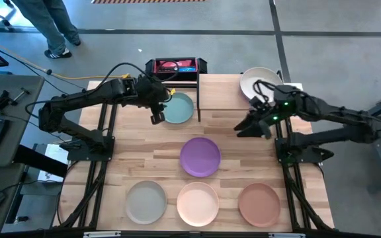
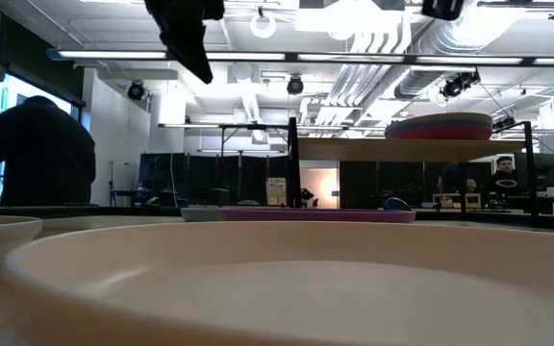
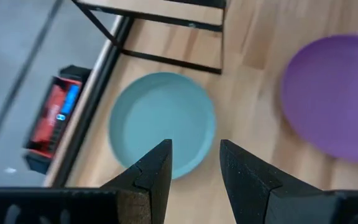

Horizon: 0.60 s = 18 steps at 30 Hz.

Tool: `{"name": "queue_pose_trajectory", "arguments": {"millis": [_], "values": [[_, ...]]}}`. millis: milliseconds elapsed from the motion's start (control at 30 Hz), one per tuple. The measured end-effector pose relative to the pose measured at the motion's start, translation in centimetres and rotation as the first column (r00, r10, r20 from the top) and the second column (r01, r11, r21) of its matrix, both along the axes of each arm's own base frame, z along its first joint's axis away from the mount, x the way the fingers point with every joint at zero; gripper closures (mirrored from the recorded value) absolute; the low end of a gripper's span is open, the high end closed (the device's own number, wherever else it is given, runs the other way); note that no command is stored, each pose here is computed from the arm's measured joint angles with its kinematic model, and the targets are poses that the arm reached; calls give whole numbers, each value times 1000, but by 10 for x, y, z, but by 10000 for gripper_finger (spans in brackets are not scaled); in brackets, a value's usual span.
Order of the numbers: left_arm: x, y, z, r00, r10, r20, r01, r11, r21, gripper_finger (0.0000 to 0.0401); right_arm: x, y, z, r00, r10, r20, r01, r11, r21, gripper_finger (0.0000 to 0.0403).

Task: Place and stack plates onto a shelf
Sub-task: Stack the violet plate on top of the white plate on the shelf

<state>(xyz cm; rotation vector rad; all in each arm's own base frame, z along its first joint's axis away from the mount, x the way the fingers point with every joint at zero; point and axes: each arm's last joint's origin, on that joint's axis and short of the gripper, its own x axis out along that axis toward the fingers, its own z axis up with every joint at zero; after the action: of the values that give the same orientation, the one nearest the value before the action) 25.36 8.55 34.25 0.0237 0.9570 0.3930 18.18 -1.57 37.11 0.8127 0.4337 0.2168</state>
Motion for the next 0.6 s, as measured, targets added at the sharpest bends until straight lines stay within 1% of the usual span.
{"name": "queue_pose_trajectory", "arguments": {"millis": [133,200,333,433,500,600], "values": [[1,-3,0,998,53,36,-50,996,-71,277,23,1,-10,998,1,-61,3,998,60,149],[1,-3,0,995,88,45,-83,992,-96,277,32,5,-17,995,33,-89,-29,999,44,149],[0,-3,-1,988,144,55,-135,981,-135,277,48,17,-30,986,129,-104,-136,989,-60,149],[-1,-5,-2,985,168,46,-159,973,-166,277,58,27,-40,978,170,-121,-188,970,-153,149],[-1,-8,-3,989,147,27,-139,972,-190,277,64,33,-46,970,204,-132,-228,952,-207,149],[0,-18,-4,996,82,20,-75,972,-222,277,73,44,-56,958,239,-158,-275,919,-281,149]]}}
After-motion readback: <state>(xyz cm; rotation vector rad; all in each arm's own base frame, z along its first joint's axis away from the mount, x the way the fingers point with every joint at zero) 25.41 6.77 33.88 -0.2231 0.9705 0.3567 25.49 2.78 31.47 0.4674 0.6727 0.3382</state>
